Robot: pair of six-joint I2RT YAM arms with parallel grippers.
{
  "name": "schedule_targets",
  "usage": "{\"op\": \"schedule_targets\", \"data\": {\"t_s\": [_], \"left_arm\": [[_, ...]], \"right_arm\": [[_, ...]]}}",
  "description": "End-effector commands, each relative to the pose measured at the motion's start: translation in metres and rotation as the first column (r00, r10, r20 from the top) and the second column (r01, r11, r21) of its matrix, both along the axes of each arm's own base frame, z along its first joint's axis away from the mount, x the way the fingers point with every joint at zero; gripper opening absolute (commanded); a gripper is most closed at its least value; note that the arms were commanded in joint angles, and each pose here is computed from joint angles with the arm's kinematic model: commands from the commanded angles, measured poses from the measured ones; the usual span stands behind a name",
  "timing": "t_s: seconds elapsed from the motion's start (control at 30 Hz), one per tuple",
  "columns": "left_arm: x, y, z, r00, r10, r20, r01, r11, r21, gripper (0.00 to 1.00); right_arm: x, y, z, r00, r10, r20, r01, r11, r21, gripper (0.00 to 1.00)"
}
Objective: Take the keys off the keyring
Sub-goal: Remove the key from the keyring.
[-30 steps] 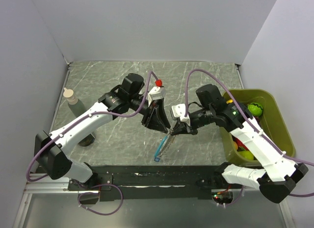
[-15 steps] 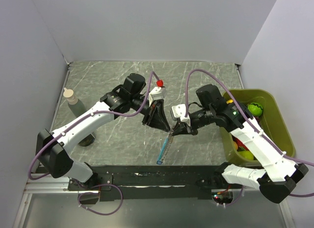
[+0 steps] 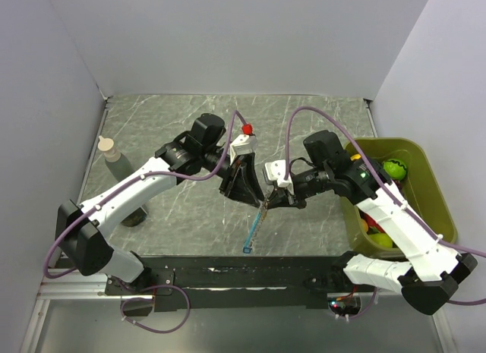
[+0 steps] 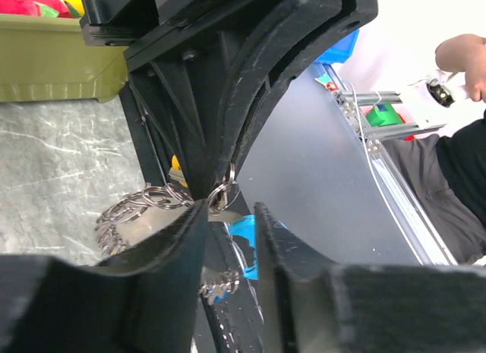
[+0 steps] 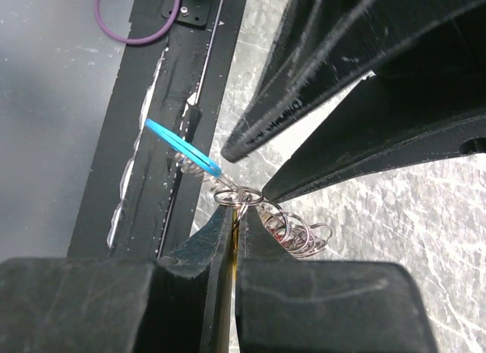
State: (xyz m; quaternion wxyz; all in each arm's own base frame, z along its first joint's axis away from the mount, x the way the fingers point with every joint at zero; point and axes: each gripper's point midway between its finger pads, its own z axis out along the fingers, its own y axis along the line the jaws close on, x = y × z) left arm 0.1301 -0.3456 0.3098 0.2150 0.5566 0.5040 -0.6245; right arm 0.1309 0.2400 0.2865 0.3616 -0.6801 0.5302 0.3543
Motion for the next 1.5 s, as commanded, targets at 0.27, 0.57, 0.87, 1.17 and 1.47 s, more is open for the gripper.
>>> {"op": "schedule_targets", "data": {"t_s": [0.27, 0.57, 0.87, 1.17, 1.47], "left_arm": [[-0.002, -0.01, 0.007, 1.0, -0.02, 0.01, 0.021, 1.0, -0.018, 0.4], [-0.003, -0.015, 0.001, 1.0, -0.022, 0.004, 0.022, 1.0, 0.001, 0.24], [-0.004, -0.016, 0.001, 1.0, -0.031, -0.001, 0.031, 1.0, 0.0, 0.01], [0.001, -0.015, 0.008, 0.997, 0.023, 0.072, -0.022, 1.0, -0.004, 0.01], [0.006, -0.013, 0.014, 0.99, 0.066, 0.121, -0.066, 0.998, -0.009, 0.01]], "right_arm": [[0.002, 0.006, 0.024, 0.998, 0.03, 0.064, -0.034, 0.997, 0.074, 0.0], [-0.003, 0.003, 0.028, 0.996, 0.035, 0.086, -0.043, 0.996, 0.084, 0.0], [0.005, 0.002, 0.023, 0.995, 0.001, 0.103, -0.007, 0.998, 0.068, 0.0], [0.054, -0.017, -0.007, 0.945, -0.196, 0.26, 0.226, 0.97, -0.089, 0.0], [0.074, -0.013, -0.03, 0.907, -0.234, 0.351, 0.313, 0.931, -0.187, 0.0]]}}
